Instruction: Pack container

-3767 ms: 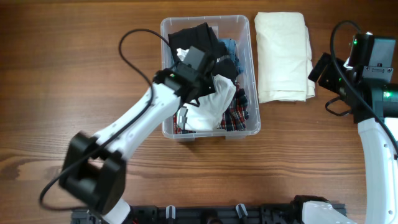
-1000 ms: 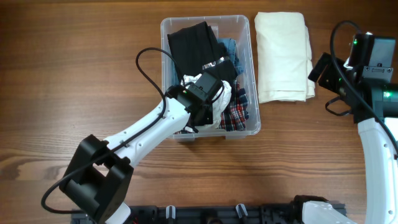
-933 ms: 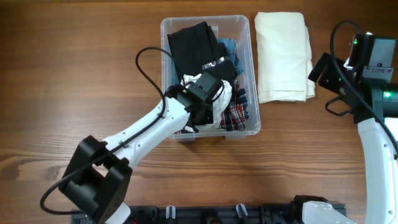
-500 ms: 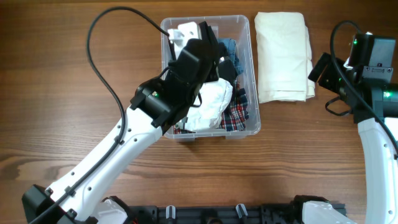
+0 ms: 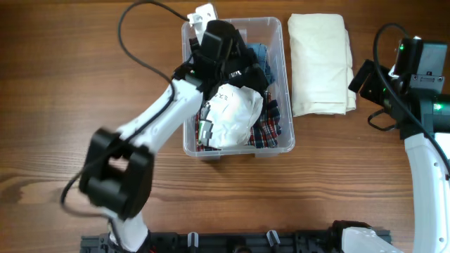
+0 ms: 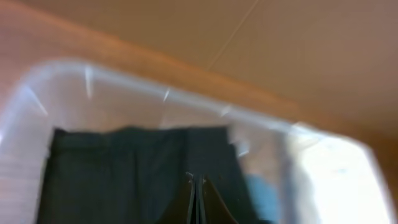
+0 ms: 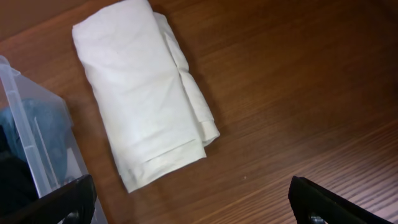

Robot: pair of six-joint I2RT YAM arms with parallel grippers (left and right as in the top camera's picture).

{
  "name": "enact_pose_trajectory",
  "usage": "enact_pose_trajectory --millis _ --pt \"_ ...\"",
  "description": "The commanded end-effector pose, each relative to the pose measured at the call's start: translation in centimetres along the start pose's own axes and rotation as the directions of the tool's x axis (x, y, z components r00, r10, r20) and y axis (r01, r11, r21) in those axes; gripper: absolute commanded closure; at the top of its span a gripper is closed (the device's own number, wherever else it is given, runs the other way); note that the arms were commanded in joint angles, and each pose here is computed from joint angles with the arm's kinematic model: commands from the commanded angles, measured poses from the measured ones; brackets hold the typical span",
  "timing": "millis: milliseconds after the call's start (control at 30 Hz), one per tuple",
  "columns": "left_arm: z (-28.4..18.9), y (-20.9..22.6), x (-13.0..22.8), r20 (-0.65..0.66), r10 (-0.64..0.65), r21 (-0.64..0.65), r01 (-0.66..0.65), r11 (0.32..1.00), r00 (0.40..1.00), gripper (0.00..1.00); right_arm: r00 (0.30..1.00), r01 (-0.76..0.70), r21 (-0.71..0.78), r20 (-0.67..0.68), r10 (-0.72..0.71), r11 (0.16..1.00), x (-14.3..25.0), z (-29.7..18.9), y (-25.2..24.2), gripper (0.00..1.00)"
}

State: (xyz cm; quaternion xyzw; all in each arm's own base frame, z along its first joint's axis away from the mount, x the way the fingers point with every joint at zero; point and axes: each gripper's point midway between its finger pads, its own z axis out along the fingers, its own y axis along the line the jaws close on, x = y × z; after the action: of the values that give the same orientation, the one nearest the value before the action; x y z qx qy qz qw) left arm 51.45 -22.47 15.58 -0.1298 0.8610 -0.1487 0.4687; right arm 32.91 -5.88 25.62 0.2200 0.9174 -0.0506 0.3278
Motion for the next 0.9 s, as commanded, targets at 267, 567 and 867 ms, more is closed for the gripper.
enact_pose_trajectory --millis 267,567,867 --pt "6.5 1.0 12.6 -0.316 0.139 0.181 -0.084 0.98 0.939 0.96 1.0 0.008 0.006 0.015 -0.009 1.0 -0.4 -0.3 -0.2 0.0" --pt "-1.6 -6.3 1.0 -0.059 0.164 0.345 -0.134 0.929 0.985 0.96 1.0 0.008 0.006 0.015 -0.009 1.0 -0.4 -0.3 -0.2 0.0" --pt "-4.7 -10.3 1.7 -0.039 0.193 0.423 -0.159 0.892 0.98 0.96 1.0 0.009 0.006 0.015 -0.009 1.0 -0.4 -0.3 -0.2 0.0"
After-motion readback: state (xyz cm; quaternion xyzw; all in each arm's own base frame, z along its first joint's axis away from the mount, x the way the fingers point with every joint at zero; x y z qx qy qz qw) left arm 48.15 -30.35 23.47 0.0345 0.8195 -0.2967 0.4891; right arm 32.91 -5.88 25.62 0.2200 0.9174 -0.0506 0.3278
